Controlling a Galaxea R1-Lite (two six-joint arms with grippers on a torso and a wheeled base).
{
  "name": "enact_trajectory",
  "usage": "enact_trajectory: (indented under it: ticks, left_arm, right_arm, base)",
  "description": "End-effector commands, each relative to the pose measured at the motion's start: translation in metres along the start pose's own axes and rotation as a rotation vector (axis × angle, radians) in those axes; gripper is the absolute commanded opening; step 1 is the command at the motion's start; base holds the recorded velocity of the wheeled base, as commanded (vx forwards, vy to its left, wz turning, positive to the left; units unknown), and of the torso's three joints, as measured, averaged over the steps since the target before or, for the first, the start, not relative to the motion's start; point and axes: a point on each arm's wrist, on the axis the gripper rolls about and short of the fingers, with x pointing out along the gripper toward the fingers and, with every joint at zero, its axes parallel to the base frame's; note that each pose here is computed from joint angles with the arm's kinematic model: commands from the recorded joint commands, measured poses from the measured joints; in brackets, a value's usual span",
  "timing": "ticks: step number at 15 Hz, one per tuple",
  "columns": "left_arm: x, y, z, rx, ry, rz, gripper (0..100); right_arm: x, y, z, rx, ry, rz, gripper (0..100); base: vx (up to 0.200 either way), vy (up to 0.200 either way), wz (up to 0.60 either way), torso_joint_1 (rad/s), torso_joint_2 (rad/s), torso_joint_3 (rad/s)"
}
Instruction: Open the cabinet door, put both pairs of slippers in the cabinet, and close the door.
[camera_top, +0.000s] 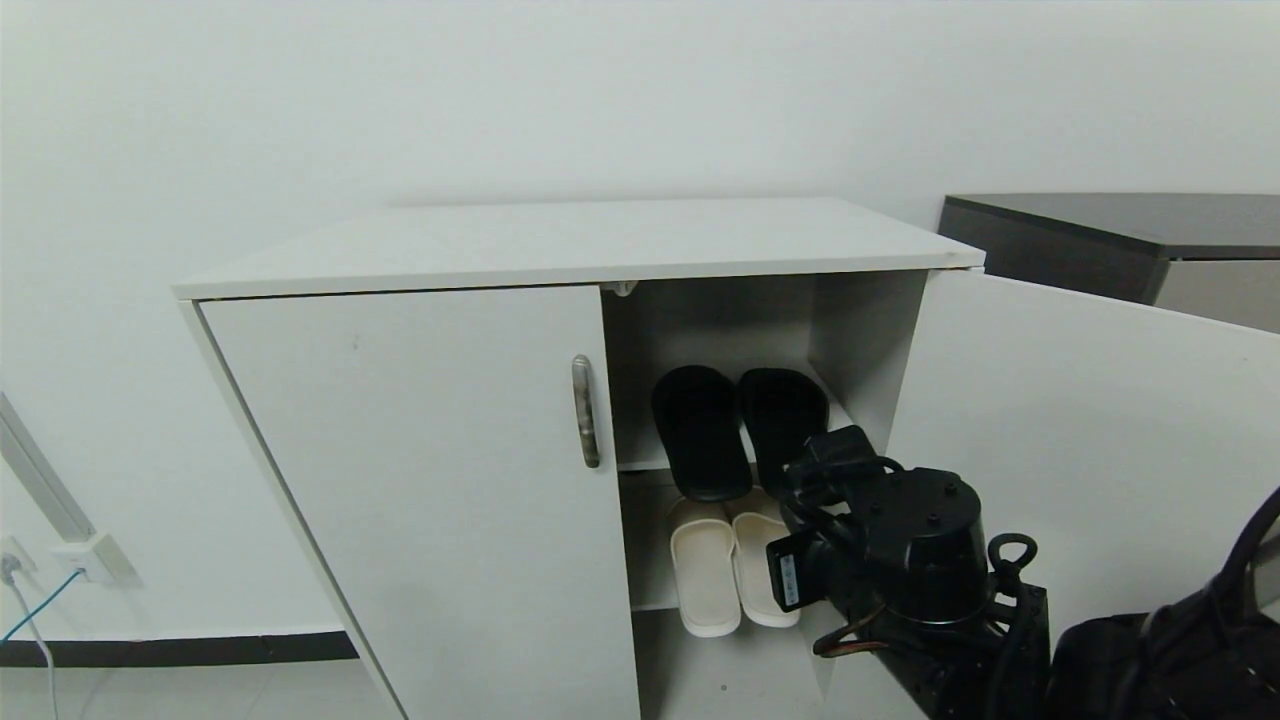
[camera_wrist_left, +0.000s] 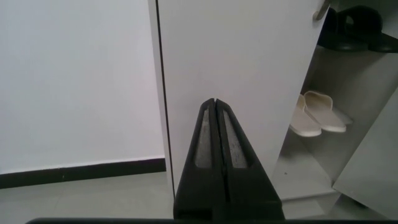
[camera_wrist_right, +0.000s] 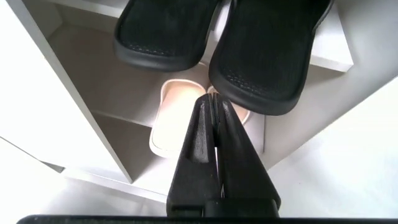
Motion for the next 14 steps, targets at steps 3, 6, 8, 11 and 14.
enact_trajectory:
  ticks: [3,6,8,11,14]
  left_arm:
    - [0.0,0.0,0.0,0.0,0.0,0.0,0]
    - [0.0,0.0,0.0,0.0,0.0,0.0,0]
    - [0.0,0.0,0.0,0.0,0.0,0.0,0]
    - [0.0,0.0,0.0,0.0,0.0,0.0,0]
    - [0.0,0.0,0.0,-0.002,0.0,0.0,0]
  right_arm:
    - [0.0003,0.0001,-0.0008,-0.002,0.003,0.0,0]
    - [0.0002,0.0005,-0.0017,-0.004,0.005,0.001,0]
    - [0.0009,0.0009,-0.003,-0.007,0.009,0.001,0]
    - [0.0003,0.0005,-0.0025,-0.004,0.008,0.001,0]
    - [-0.0001,0.0002,-0.0035,-0.008,0.01,0.001,0]
  base:
    - [-0.2,0.0,0.0,-0.001,0.0,0.002]
    - [-0.2,0.0,0.0,0.006,0.0,0.002]
    - [-0.2,0.0,0.0,-0.005,0.0,0.007]
    - [-0.2,0.0,0.0,0.001,0.0,0.001]
    - [-0.133,0.0,0.0,0.0,0.0,0.002]
